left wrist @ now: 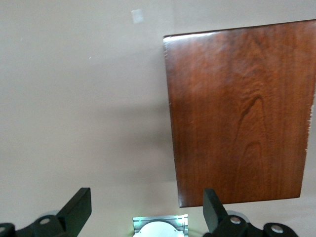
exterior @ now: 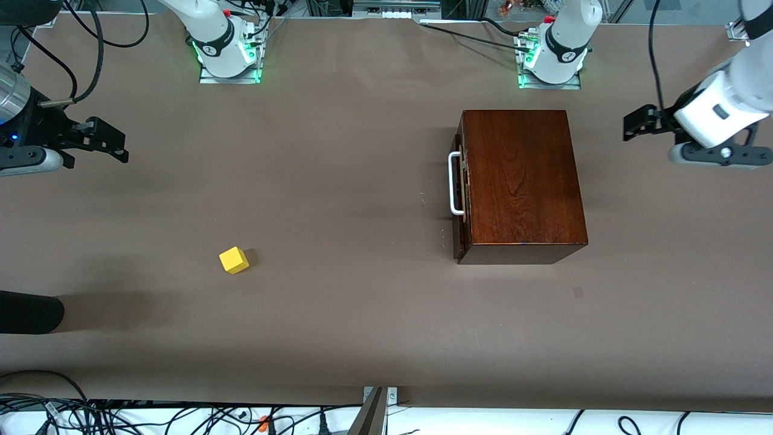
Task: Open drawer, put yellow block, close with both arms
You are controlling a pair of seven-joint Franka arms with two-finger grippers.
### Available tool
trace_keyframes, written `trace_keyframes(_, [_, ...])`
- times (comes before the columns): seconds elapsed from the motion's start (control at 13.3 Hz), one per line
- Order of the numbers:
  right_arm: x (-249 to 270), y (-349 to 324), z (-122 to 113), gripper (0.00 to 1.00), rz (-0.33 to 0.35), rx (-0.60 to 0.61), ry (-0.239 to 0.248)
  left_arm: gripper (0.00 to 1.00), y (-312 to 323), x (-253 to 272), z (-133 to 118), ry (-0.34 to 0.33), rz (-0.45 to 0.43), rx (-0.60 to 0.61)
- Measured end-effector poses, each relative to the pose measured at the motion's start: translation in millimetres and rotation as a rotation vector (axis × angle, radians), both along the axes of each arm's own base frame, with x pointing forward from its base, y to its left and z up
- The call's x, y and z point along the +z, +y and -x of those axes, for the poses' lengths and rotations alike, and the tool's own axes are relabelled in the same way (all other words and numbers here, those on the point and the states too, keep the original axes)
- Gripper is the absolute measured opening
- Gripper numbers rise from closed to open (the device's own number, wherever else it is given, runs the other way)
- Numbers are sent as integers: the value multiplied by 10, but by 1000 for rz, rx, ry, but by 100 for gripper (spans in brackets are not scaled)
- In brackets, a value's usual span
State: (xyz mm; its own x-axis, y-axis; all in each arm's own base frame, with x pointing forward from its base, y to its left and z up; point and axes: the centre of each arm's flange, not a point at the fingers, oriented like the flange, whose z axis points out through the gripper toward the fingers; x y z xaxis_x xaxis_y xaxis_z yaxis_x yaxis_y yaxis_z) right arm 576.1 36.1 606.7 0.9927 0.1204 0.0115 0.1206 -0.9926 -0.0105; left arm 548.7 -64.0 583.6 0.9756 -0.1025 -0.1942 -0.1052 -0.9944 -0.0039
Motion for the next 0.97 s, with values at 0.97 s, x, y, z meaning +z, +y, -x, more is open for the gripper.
trace_keyframes(0.97, [0,-3,0,100,0,-1,0,100,-3097,-1341,4,-26,13,-109])
